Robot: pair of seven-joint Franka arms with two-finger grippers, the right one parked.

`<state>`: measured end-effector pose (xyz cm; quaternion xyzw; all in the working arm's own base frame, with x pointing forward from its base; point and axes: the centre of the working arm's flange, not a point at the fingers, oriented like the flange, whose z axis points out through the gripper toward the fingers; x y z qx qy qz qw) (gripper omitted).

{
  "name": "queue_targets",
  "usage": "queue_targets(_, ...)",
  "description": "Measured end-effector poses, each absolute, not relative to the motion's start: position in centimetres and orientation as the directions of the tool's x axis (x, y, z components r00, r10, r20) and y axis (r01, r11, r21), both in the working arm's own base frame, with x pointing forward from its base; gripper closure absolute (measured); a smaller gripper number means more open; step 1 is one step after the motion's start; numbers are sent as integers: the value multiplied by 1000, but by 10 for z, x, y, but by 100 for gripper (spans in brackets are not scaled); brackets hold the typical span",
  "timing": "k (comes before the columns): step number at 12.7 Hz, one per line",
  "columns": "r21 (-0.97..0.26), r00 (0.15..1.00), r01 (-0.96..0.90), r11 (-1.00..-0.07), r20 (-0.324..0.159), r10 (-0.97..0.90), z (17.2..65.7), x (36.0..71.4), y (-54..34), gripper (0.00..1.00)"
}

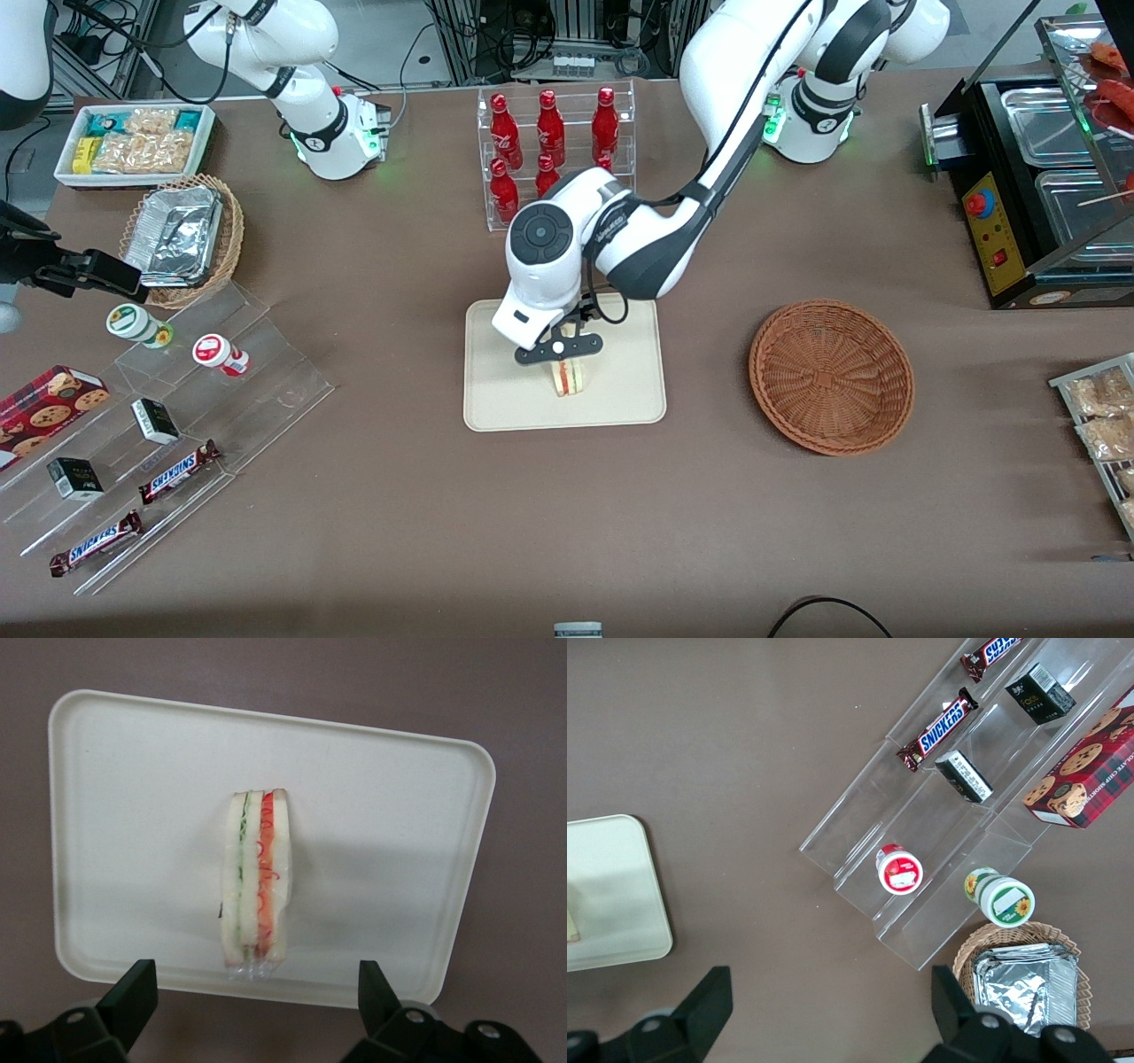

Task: Place sandwich from basket to tray

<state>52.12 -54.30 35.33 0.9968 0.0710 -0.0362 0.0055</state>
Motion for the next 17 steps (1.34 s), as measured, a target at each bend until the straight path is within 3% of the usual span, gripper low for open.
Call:
queue_targets(4, -68, 988, 141, -988, -53, 145, 388, 540, -503, 0)
queue_targets(9, -59, 995, 12, -998, -98, 17, 422, 585, -382, 0)
queue_targets(17, -23, 979, -150, -989, -145, -145, 473, 586, -206, 0)
